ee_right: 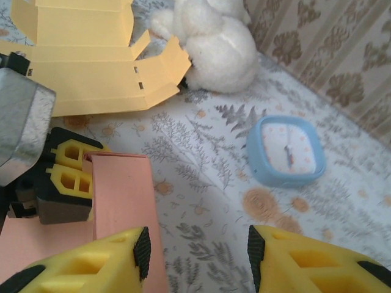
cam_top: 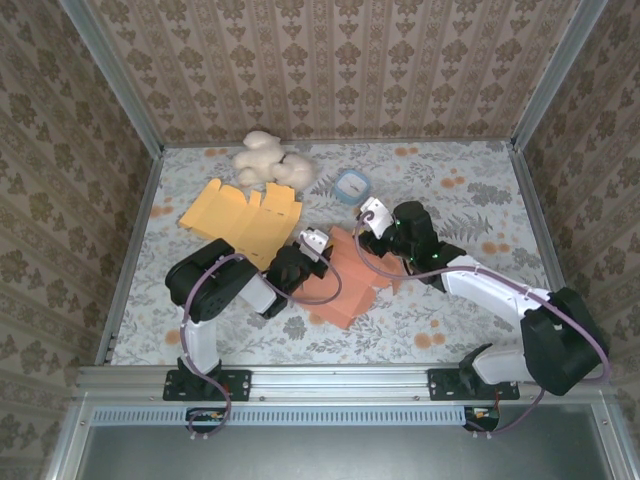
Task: Fold the paper box
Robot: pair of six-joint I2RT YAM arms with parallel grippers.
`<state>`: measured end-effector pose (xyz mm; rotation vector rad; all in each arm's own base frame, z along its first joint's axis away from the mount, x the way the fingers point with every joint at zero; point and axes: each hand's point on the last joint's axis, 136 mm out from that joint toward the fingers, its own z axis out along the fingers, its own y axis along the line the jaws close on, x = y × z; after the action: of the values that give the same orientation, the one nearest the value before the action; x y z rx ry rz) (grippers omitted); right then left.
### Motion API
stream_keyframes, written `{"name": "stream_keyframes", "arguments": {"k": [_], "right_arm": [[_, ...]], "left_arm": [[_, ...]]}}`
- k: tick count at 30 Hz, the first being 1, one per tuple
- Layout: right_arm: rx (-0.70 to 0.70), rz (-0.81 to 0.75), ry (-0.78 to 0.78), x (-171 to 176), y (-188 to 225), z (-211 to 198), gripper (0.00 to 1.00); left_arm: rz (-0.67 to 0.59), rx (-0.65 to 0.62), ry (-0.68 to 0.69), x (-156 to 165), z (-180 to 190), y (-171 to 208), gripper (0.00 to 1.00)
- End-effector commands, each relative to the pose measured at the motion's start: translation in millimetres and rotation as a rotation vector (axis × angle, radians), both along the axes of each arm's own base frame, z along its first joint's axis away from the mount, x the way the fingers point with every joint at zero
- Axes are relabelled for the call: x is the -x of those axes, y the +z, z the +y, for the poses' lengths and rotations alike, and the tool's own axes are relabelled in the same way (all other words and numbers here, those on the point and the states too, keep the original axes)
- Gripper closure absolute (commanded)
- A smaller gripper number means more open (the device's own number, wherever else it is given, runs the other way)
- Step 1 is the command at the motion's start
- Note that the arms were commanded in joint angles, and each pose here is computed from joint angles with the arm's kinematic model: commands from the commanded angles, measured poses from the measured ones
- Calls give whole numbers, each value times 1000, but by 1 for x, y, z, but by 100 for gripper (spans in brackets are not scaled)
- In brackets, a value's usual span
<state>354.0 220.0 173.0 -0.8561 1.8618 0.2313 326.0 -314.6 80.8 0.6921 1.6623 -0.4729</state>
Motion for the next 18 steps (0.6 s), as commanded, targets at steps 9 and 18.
{"name": "stream_keyframes", "arguments": {"k": [9,18], "right_arm": [[-75,146,-106,-8,-41,-1,54],[-48,196,-129,-8,-70,-3,54]], "left_arm": [[-7,-6,-81,7,-14,-7,97],[13,6,-41,0,-13,-12,88]]}}
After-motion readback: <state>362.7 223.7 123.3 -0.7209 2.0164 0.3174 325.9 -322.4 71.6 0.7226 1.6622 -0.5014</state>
